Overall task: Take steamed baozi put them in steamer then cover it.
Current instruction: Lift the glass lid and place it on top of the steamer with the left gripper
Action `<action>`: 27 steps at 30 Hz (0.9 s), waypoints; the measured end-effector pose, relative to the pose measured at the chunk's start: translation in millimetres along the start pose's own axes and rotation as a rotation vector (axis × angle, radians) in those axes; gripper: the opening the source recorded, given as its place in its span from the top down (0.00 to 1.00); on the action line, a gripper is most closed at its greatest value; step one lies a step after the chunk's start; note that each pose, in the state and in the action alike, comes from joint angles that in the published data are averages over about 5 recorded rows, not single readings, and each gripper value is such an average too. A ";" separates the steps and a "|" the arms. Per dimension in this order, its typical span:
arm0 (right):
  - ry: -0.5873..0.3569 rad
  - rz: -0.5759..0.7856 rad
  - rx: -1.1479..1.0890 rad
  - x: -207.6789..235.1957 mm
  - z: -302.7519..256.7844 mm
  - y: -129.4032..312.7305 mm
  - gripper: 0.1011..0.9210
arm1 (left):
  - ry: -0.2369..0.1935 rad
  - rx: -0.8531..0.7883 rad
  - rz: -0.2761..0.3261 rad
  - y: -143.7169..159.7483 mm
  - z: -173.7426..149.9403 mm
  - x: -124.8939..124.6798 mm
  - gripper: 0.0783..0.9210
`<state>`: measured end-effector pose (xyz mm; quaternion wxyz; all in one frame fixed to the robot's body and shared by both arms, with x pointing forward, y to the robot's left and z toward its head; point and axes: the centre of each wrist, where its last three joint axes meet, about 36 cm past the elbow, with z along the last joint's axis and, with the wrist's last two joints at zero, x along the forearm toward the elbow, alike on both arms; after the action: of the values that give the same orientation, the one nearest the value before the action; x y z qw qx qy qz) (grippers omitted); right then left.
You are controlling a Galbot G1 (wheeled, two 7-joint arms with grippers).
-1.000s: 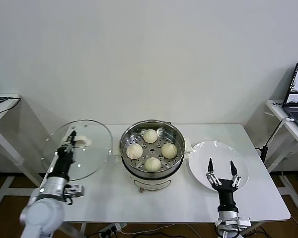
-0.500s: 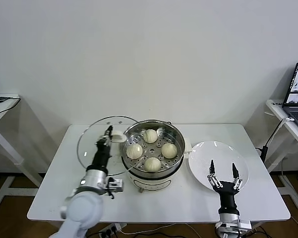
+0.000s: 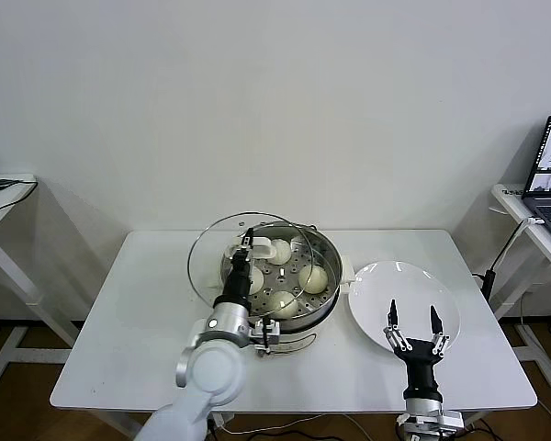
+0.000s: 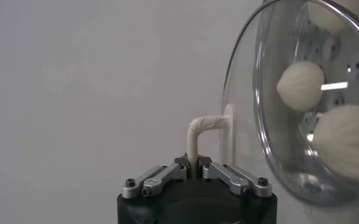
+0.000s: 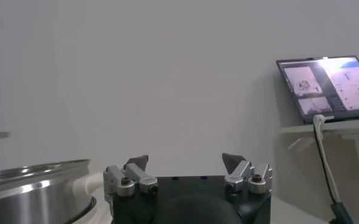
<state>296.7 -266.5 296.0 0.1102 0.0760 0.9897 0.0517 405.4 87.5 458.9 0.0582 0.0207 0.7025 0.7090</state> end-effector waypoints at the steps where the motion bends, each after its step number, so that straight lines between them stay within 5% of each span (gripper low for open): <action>1: 0.000 0.001 0.001 -0.1 0.2 -0.5 0.12 | 0.002 0.001 0.002 -0.7 -3.4 -2.6 0.87; 27: 0.005 -0.004 0.021 -1.4 12.2 -2.3 0.12 | 0.025 0.065 0.031 -18.4 -67.0 -25.3 0.87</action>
<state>300.4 -267.9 284.2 0.1072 0.0753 0.9905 0.0412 424.1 18.3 441.1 0.0377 0.0245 0.7255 0.6867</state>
